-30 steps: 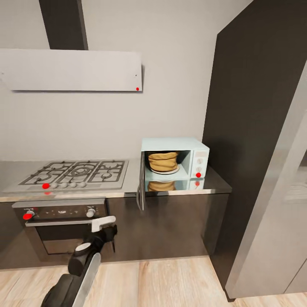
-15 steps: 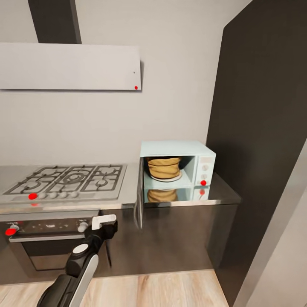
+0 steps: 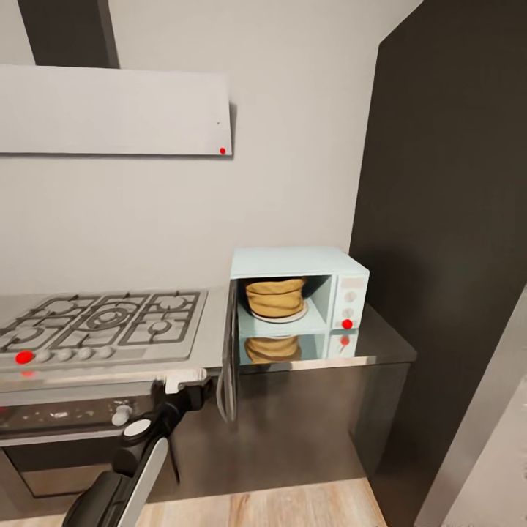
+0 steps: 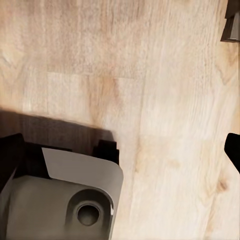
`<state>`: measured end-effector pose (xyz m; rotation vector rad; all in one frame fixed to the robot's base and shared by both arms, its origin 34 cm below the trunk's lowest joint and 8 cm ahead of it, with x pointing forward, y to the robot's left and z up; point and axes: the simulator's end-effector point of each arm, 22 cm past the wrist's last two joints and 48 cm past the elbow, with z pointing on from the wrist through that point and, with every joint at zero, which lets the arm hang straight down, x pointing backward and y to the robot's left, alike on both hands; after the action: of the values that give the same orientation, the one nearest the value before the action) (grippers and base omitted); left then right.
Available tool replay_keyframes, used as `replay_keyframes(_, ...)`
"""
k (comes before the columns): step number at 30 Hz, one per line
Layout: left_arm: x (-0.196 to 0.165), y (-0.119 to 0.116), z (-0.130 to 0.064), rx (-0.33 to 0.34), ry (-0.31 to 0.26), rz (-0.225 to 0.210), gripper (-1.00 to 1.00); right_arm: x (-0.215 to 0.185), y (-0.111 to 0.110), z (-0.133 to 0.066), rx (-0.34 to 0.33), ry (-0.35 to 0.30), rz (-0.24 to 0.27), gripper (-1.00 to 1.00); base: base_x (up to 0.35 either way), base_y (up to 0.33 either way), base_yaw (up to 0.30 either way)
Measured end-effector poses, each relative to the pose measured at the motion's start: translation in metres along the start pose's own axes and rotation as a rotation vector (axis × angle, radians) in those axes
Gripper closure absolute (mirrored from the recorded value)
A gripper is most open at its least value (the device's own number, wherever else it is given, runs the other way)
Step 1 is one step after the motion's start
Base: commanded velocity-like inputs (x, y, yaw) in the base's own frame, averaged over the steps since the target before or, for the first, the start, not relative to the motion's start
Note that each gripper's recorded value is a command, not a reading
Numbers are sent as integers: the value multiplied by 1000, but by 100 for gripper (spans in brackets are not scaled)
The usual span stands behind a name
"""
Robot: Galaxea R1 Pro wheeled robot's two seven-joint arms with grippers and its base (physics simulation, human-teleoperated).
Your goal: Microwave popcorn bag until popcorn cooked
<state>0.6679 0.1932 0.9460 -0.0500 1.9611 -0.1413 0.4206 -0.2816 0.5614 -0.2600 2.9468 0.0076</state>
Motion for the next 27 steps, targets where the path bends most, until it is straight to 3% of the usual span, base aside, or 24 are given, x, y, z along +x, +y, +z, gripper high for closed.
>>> replay_keyframes(5, -29, -4, -3, 31, -129, -16, -100, 3, 0, 0, 0, 0, 0, -100, 1, 0, -180)
replay_keyframes(7, -33, -4, -4, 33, -145, -18, -100, 2, 0, -1, 0, -1, 0, -100, 0, 0, -181)
replay_keyframes(10, -37, -11, -5, 61, -160, -18, -100, 3, 0, -1, 0, -3, 0, -100, 0, 0, -181)
replay_keyframes(14, -42, -36, -10, 179, -179, -10, -100, 5, 2, -1, -1, -13, -2, -100, 0, 0, -181)
replay_keyframes(18, -43, -52, -14, 256, -184, 3, -100, 3, 2, -1, -1, -18, -3, -100, 0, 0, -181)
replay_keyframes(27, -47, -58, -19, 287, -194, 14, -100, 0, 1, -4, 1, -30, -4, -100, 0, 0, -181)
